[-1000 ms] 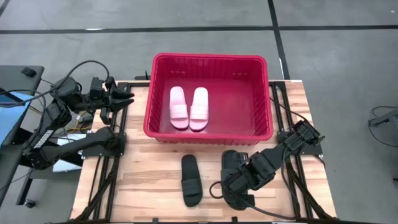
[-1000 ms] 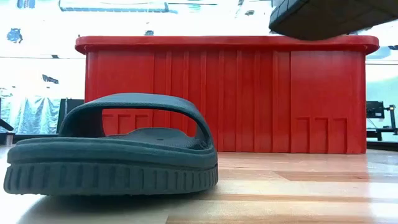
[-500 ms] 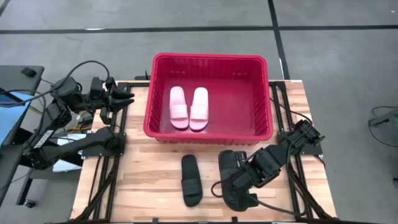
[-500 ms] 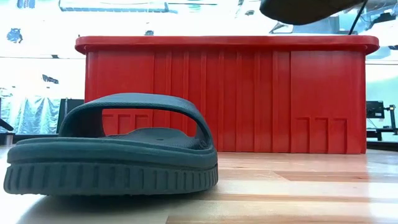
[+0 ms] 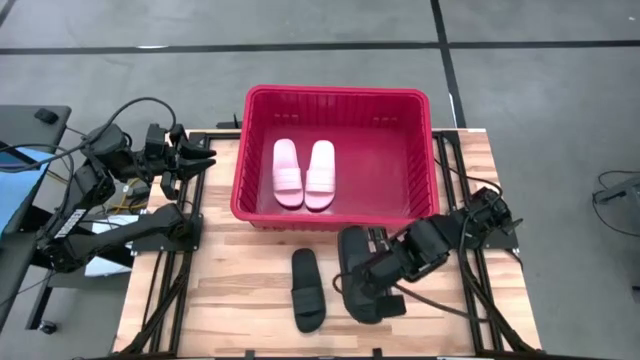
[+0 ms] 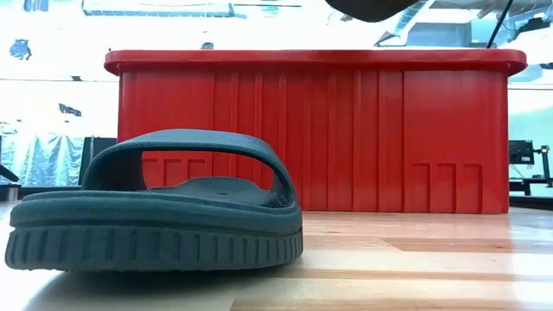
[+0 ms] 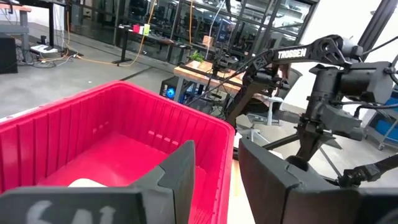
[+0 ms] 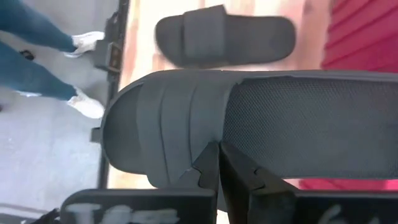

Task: Pick and place slides into bin
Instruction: Put the right black slide into the red container

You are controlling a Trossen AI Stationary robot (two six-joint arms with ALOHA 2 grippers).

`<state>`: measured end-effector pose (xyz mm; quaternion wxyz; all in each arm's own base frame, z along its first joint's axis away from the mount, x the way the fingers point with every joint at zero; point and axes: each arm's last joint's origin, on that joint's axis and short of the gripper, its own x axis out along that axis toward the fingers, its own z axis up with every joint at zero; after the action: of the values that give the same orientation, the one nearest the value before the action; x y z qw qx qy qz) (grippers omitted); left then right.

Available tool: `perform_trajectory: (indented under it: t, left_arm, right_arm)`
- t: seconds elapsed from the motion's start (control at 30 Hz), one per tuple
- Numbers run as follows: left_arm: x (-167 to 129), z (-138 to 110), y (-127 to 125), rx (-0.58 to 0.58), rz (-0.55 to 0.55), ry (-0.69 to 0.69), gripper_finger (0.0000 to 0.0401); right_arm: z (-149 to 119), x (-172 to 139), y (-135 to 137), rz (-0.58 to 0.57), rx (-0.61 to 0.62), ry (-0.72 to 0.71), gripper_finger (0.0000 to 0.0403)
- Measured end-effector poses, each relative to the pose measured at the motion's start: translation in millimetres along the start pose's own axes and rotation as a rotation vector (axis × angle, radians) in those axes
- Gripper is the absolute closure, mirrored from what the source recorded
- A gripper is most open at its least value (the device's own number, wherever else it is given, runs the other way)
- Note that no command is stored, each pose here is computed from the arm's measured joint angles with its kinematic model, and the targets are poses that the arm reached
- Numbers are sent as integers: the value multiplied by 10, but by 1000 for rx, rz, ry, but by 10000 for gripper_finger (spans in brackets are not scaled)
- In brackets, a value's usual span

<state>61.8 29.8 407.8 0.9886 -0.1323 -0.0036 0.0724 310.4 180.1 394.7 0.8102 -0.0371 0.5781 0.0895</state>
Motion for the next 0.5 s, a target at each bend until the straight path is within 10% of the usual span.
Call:
perform_trajectory:
  t: [0.5]
  left_arm:
    - [0,0,0,0,0,0,287]
  right_arm:
    - [176,-82,-637,-142,-11,-60,403]
